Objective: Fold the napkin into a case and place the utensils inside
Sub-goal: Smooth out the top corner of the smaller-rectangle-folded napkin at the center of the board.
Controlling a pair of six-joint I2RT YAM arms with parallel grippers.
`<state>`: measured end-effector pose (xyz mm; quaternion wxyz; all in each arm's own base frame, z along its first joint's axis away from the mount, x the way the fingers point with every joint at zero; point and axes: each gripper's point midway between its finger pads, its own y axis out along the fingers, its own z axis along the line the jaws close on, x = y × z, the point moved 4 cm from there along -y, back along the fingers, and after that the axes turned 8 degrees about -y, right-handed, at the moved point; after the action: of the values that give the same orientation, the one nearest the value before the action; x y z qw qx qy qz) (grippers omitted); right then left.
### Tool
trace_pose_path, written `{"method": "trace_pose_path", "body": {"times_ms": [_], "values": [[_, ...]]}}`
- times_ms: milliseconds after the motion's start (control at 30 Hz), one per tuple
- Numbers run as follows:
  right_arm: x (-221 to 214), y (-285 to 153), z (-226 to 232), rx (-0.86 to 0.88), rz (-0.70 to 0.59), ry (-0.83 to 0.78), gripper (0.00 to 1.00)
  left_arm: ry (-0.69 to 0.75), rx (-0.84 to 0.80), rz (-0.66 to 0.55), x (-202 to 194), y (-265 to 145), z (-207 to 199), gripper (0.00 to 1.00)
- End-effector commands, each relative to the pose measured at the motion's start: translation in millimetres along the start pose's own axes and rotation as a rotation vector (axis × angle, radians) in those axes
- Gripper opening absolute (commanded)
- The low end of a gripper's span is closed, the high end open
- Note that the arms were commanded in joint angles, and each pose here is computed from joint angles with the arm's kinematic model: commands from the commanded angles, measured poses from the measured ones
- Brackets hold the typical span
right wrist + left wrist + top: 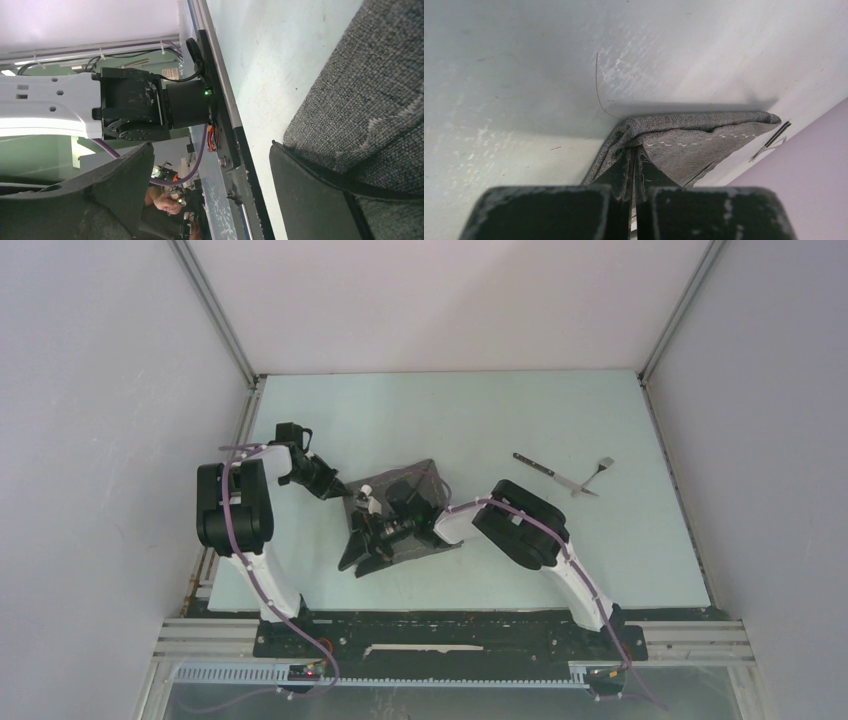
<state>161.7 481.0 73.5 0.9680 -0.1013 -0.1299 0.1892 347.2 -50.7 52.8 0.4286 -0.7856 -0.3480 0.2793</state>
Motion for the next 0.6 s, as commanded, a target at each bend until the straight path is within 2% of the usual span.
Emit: {"method": "trace_pose_path", "body": {"times_ms": [0,167,333,433,533,567], "values": [[0,-3,-19,-0.041,-0.027,0.008,0.93,-0.013,0.037,0.015,-3,0,6,0.00],[7,-14,-11,-0.051,-0.050,-0.012,0.93,-0.006,0.030,0.016,-2,0,4,0.00],[13,-20,39,0.012,-0.052,-0.080,0.94,0.061,-0.025,-0.004,2,-12,-12,0.00],[13,-31,66,-0.009,-0.061,-0.128,0.94,0.127,-0.101,-0.031,2,-35,-33,0.01],[5,-46,77,-0.124,-0.062,-0.178,0.95,0.220,-0.180,-0.063,-5,-72,-62,0.13],[3,-52,79,-0.179,-0.073,-0.195,0.95,0.253,-0.196,-0.083,-8,-86,-70,0.21]]}}
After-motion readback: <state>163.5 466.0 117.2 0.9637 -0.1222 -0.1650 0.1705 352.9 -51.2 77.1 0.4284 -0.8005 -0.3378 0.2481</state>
